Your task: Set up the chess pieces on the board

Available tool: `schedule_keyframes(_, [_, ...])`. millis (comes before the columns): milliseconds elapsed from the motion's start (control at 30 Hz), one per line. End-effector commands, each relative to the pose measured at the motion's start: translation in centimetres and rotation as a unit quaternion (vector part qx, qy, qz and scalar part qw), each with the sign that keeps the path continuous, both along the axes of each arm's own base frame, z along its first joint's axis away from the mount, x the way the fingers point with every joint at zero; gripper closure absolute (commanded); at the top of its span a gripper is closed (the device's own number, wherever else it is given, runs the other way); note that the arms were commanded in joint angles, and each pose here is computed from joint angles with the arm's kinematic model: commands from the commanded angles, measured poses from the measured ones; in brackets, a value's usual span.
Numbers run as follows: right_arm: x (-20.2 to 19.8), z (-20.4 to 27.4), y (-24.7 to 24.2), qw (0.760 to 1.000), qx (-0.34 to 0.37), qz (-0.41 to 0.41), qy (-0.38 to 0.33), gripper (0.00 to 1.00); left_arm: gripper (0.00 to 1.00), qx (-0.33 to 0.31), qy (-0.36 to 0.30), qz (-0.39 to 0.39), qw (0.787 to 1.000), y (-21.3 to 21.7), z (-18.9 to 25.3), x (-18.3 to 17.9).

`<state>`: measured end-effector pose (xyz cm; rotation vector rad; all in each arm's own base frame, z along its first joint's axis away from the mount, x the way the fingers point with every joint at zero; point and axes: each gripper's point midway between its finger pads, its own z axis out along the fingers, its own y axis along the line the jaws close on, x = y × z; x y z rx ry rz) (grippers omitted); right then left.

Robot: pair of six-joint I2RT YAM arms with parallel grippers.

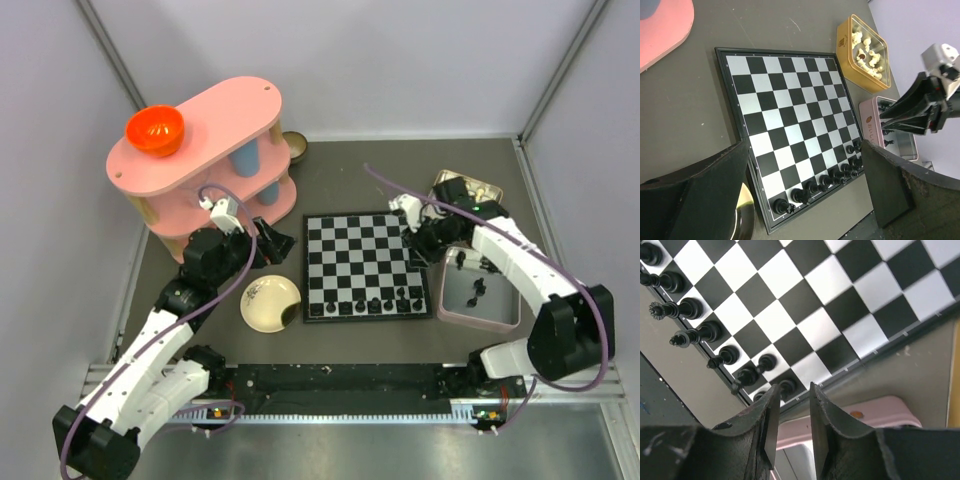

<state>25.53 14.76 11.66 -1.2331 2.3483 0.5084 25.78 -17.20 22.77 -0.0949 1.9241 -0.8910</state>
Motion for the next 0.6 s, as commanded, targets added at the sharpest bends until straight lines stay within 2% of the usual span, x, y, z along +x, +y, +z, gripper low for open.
schedule_keyframes(0, [0.5,3.5,-2.9,0.998,0.032,-0.050,-0.034,0.70,0.01,-0.008,-0.050,0.000,0.999,-0.2,3.4,0.8])
schedule_keyframes(200, [-0.6,1.9,-9.4,0.981,0.035,-0.189,0.005,0.70,0.01,-0.037,-0.056,-0.044,0.997,-2.1,3.7,1.1])
schedule_keyframes(300, [-1.4,0.5,-12.4,0.969,0.016,-0.246,0.020,0.70,0.02,-0.032,-0.045,-0.094,0.994,-3.8,3.2,1.1])
schedule_keyframes(567, [-2.4,-2.1,-17.8,0.943,-0.056,-0.327,0.040,0.70,0.03,-0.026,-0.035,-0.180,0.983,-6.4,3.0,1.2])
